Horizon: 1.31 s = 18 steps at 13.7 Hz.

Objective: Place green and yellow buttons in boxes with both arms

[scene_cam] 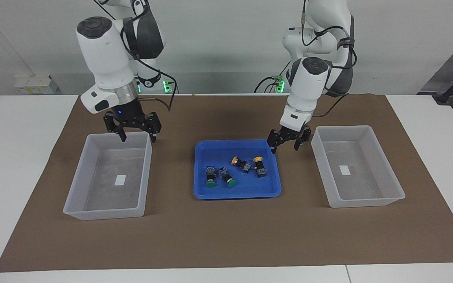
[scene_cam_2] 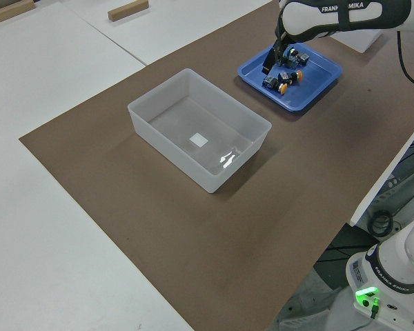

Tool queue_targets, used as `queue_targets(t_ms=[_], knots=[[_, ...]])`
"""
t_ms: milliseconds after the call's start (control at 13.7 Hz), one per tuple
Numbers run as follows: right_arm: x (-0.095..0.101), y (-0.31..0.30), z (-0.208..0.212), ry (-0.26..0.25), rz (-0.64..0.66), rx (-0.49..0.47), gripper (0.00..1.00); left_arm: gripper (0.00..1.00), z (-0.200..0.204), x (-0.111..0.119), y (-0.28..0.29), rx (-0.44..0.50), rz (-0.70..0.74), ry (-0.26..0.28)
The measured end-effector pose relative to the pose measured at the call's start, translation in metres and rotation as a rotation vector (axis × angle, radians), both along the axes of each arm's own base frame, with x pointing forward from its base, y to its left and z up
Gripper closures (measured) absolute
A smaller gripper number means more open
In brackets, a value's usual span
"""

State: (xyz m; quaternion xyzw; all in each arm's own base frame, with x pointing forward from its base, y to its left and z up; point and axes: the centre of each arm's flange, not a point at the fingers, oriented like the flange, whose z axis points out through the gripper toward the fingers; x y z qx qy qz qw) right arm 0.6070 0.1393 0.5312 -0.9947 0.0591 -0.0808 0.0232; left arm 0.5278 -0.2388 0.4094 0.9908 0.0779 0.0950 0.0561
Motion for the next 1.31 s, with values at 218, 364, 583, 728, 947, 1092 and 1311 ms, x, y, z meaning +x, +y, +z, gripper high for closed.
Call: queue_targets(t_ms=[218,364,583,728,947,1092,1311], knots=[[0.014,0.045,-0.040,-0.022,-0.026,0.033,0.00,0.00,-0.031,-0.009,-0.018,-0.013,0.009,0.006],[0.018,0.069,-0.065,-0.022,-0.036,0.047,0.00,0.00,-0.046,-0.009,-0.026,-0.024,0.015,0.005],[0.017,0.102,-0.091,-0.023,-0.043,0.060,0.00,0.00,-0.058,-0.008,-0.033,-0.033,0.019,0.001],[0.016,0.121,-0.108,-0.022,-0.038,0.069,0.00,0.00,-0.066,-0.009,-0.039,-0.042,0.026,-0.002],[0.014,0.142,-0.136,-0.014,-0.011,0.065,0.00,0.02,-0.079,-0.008,-0.046,-0.058,0.039,-0.012],[0.014,0.153,-0.157,-0.017,-0.002,0.044,0.05,0.05,-0.089,-0.007,-0.051,-0.068,0.042,-0.019],[0.011,0.169,-0.185,-0.011,0.026,0.025,0.13,0.09,-0.095,-0.003,-0.054,-0.073,0.042,-0.022]])
